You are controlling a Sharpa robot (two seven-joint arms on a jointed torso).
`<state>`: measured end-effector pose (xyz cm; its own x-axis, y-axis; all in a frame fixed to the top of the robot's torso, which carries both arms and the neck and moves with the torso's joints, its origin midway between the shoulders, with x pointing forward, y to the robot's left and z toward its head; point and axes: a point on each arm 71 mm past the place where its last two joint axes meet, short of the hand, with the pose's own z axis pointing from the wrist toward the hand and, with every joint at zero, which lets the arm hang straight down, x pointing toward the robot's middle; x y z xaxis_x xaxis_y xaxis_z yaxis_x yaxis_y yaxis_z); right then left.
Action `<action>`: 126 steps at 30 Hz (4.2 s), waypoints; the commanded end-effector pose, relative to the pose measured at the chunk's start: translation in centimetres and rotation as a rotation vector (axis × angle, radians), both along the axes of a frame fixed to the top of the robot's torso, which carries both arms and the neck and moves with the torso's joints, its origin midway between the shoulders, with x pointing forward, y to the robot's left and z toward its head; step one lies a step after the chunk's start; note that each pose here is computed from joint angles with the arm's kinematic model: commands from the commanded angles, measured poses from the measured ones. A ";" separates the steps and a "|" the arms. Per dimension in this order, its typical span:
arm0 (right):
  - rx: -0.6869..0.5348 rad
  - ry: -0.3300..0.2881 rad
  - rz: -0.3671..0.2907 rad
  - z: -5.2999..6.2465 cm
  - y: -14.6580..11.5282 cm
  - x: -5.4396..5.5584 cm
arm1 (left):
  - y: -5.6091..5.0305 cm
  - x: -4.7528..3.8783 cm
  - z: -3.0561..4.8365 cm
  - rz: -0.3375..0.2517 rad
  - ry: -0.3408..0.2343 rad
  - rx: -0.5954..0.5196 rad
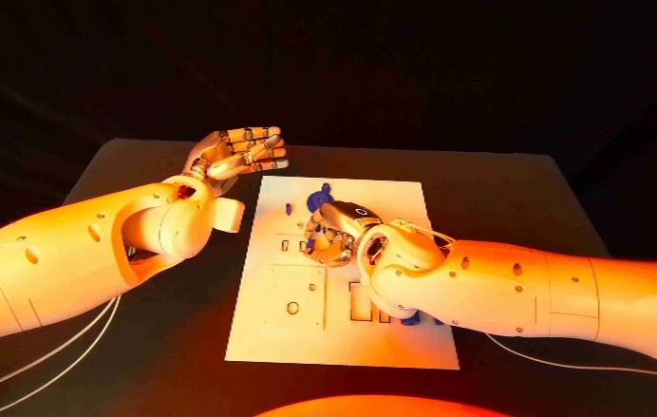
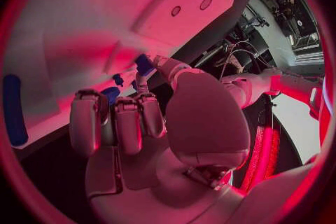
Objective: Assemble the parts on the task board
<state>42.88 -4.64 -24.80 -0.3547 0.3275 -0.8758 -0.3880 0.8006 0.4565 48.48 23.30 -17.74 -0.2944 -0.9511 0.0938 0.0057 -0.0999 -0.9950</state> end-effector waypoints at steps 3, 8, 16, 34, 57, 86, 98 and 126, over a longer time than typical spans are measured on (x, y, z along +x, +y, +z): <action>0.001 -0.005 0.034 0.0 0.2 -0.2 | -0.2 -0.02 0.12 -0.018 -0.006 -0.010; 0.005 -0.006 0.037 0.1 0.2 -0.3 | -0.2 -0.01 0.11 -0.017 -0.006 -0.010; 0.060 -0.041 0.039 0.6 0.0 -0.6 | -0.1 0.05 0.06 -0.020 -0.007 -0.003; 0.389 0.026 0.043 7.6 -8.9 1.4 | 0.7 0.71 -1.13 -0.232 0.030 0.380; 0.449 0.041 -0.294 9.5 -18.6 6.0 | -4.3 1.14 -1.94 -0.510 0.203 1.256; 0.431 0.066 -0.308 9.4 -18.5 6.6 | -7.4 1.27 -3.48 -0.626 0.322 1.295; 0.428 0.068 -0.297 9.4 -18.1 6.5 | -7.8 1.35 -3.87 -0.658 0.342 1.291; 0.398 0.057 -0.269 9.4 -17.4 6.2 | -8.2 1.27 -4.30 -0.692 0.354 1.311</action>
<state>49.14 -22.28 -15.41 -0.2439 0.7375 -0.6298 -0.1370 0.6167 0.7752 49.86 15.26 -22.02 -0.8387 -0.1177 -0.5318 0.0723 0.9437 -0.3229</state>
